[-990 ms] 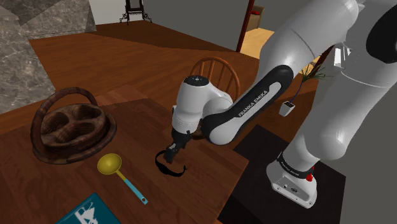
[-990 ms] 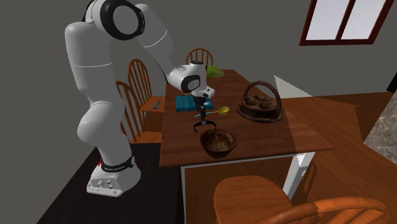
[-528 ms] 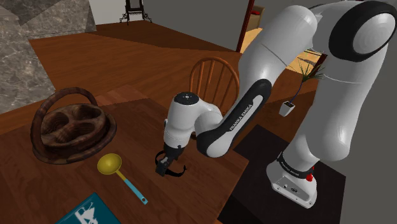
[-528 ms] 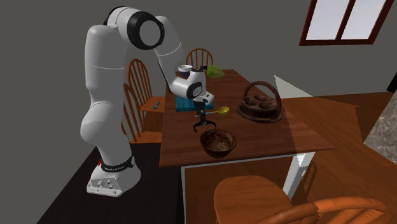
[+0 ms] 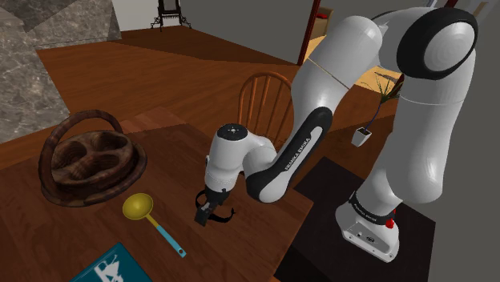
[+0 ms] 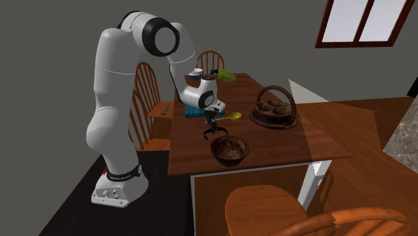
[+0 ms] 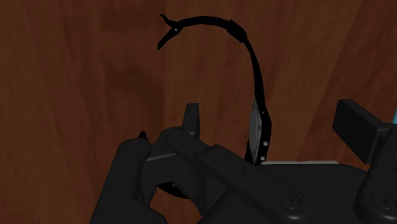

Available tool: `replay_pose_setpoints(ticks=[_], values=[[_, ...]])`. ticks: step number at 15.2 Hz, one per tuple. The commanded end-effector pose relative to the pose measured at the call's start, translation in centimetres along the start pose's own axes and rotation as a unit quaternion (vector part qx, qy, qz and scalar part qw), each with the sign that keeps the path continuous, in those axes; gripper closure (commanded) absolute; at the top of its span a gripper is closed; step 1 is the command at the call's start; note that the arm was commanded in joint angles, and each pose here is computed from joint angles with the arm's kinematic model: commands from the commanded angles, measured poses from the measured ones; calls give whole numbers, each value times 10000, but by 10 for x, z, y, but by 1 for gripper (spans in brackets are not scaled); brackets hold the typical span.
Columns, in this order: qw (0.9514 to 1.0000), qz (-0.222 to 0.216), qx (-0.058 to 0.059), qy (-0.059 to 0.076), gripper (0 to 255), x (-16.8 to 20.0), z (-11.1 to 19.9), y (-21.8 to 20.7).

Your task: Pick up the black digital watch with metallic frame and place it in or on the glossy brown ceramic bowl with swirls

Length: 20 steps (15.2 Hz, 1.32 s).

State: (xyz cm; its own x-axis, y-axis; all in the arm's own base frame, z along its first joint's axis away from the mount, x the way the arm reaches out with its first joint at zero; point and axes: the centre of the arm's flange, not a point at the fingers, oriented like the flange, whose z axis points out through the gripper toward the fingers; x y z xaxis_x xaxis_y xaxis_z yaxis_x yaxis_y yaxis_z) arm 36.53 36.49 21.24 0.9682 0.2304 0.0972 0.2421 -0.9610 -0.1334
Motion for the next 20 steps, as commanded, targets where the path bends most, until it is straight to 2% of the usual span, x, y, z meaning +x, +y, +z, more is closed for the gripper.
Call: replay_pose_setpoints(ticks=[1,3,4,13,20], values=[[10000,0,0,1,0,0,0,0],[10000,0,0,0,0,0,0,0],[10000,0,0,0,255,0,0,0],[10000,0,0,1,255,0,0,0],[10000,0,0,1,255,4,-36,-5]])
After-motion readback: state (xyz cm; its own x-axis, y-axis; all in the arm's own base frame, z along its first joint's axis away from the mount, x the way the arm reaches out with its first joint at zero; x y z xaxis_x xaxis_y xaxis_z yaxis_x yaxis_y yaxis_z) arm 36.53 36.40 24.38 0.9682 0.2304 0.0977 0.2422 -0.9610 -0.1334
